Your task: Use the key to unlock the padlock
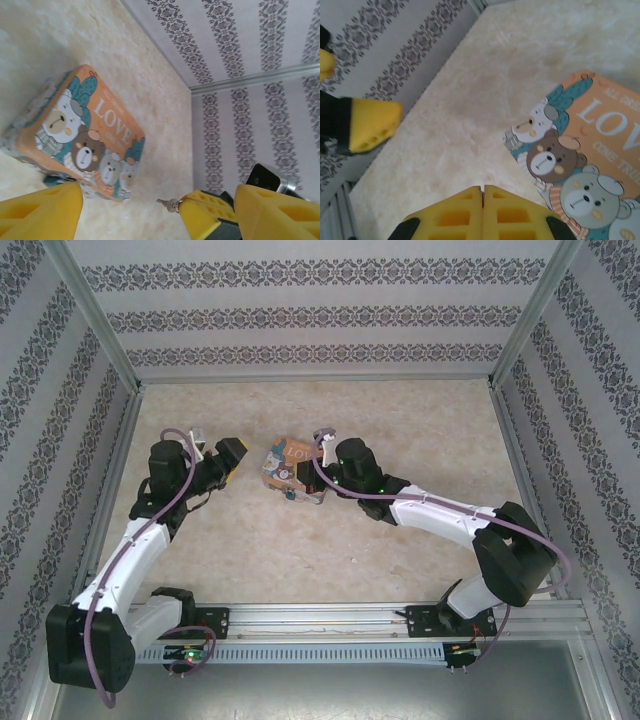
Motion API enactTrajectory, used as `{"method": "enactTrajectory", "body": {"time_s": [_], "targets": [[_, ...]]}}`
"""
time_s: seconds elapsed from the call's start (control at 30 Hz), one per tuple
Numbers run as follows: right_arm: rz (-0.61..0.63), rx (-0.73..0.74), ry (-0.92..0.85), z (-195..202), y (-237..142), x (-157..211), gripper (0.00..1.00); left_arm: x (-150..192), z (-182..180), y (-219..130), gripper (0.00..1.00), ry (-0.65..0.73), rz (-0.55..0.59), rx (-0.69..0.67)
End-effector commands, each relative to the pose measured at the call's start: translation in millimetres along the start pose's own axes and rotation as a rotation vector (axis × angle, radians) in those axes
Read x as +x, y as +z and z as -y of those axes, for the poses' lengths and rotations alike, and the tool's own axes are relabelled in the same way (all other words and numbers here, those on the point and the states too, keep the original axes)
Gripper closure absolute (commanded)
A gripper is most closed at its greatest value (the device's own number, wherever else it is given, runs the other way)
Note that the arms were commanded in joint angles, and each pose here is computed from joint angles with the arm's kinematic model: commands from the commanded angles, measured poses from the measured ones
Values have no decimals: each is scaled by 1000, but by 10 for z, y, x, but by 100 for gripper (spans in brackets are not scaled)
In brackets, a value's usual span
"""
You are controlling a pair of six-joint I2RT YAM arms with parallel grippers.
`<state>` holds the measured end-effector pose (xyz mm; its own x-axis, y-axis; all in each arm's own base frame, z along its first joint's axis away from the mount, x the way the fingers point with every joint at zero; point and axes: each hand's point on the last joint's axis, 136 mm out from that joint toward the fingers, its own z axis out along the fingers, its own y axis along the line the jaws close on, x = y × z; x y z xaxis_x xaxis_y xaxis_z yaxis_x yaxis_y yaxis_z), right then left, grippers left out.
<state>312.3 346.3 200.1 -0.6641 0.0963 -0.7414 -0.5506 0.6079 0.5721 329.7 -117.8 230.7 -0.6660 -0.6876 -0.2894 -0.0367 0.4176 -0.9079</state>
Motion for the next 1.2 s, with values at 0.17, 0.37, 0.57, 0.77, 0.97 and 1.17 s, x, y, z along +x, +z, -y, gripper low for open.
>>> {"method": "enactTrajectory", "body": {"time_s": [0.17, 0.37, 0.57, 0.77, 0.97, 1.17], "targets": [[175, -136, -5, -361, -110, -510, 100, -29, 452, 107, 21, -349, -24, 247], [256, -190, -13, -523, -129, -735, 100, -21, 678, 173, 21, -460, -62, 381], [270, -228, -33, -690, -86, -810, 100, 121, 751, 302, 21, -477, -107, 396], [267, -256, -30, -805, -16, -778, 100, 201, 889, 393, 22, -484, -127, 428], [259, -268, -19, -845, 62, -715, 100, 218, 951, 438, 25, -504, -131, 455], [255, -249, -19, -811, 74, -652, 100, 211, 936, 429, 39, -504, -110, 444]]}}
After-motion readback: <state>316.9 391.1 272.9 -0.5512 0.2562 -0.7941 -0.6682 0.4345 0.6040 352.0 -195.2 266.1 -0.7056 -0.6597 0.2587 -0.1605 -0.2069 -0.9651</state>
